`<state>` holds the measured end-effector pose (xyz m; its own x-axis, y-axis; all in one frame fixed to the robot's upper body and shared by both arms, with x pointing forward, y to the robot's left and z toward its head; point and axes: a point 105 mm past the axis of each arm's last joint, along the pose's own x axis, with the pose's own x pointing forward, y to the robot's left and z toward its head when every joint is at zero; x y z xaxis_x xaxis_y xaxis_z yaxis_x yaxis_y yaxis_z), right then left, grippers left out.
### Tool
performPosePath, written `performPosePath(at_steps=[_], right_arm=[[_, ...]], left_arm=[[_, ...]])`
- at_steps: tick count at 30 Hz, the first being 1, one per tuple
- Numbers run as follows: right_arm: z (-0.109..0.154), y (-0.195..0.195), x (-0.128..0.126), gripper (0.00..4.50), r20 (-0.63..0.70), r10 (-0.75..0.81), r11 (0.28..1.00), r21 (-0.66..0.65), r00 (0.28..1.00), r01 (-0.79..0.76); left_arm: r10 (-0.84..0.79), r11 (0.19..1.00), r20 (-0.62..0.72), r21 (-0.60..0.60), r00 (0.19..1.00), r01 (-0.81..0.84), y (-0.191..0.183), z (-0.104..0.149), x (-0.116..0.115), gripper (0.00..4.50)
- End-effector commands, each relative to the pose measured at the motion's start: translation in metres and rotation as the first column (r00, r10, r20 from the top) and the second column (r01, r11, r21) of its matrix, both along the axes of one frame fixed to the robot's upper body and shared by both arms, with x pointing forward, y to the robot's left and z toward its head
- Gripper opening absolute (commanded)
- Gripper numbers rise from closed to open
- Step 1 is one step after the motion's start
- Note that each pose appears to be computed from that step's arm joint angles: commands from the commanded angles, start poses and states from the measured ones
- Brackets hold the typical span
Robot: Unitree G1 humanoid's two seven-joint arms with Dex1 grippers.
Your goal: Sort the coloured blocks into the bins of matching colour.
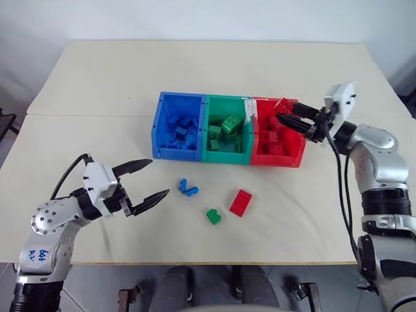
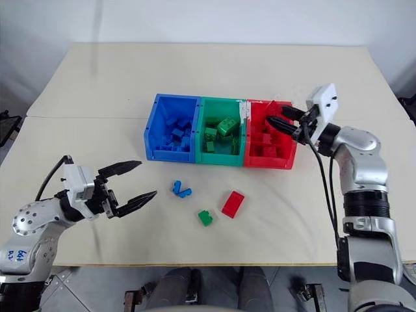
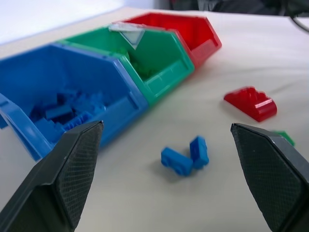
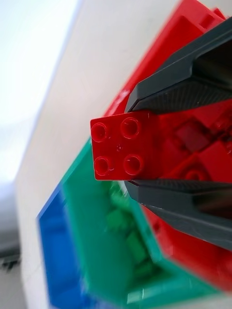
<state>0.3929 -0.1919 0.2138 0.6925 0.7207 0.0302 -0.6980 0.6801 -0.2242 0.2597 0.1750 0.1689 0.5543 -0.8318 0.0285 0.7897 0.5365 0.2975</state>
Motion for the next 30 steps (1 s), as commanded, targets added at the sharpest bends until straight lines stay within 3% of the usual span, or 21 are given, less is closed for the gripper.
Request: performPosePath(at_steps=[1,6,7,15,22,26,30], right_arm=[[0.009,-0.002,0.003,2.81,0.040,-0.019,1.000,-0.017,0.999,0.019],[0.011,-0.011,-0.009,4.40,0.036,0.026,0.999,-0.035,0.999,-0.025],[0.012,-0.014,-0.015,4.46,0.040,0.051,0.998,-0.035,0.998,-0.049],[-0.024,-0.053,-0.089,4.46,0.016,0.162,0.978,-0.136,0.987,-0.158],[-0.064,-0.124,-0.145,4.46,-0.144,0.090,0.941,-0.311,0.985,-0.132],[-0.075,-0.142,-0.152,4.46,-0.154,0.055,0.931,-0.349,0.987,-0.107],[-0.081,-0.125,-0.144,4.46,-0.139,0.118,0.930,-0.332,0.983,-0.158]], left_arm=[[-0.029,0.999,0.050,-0.017,0.998,0.030,-0.009,0.016,-0.005,4.50],[-0.036,0.999,0.022,0.014,0.999,0.035,-0.006,0.008,-0.006,4.50],[-0.037,0.999,0.014,0.030,0.999,0.036,-0.005,0.005,-0.007,4.50],[-0.146,0.971,-0.050,0.182,0.988,0.153,-0.004,-0.031,-0.018,4.50],[-0.344,0.912,-0.040,0.223,0.938,0.344,-0.039,-0.038,-0.019,4.50],[-0.409,0.878,-0.038,0.255,0.912,0.405,-0.052,-0.042,-0.016,4.50],[-0.400,0.881,-0.042,0.258,0.916,0.397,-0.050,-0.041,-0.013,4.50]])
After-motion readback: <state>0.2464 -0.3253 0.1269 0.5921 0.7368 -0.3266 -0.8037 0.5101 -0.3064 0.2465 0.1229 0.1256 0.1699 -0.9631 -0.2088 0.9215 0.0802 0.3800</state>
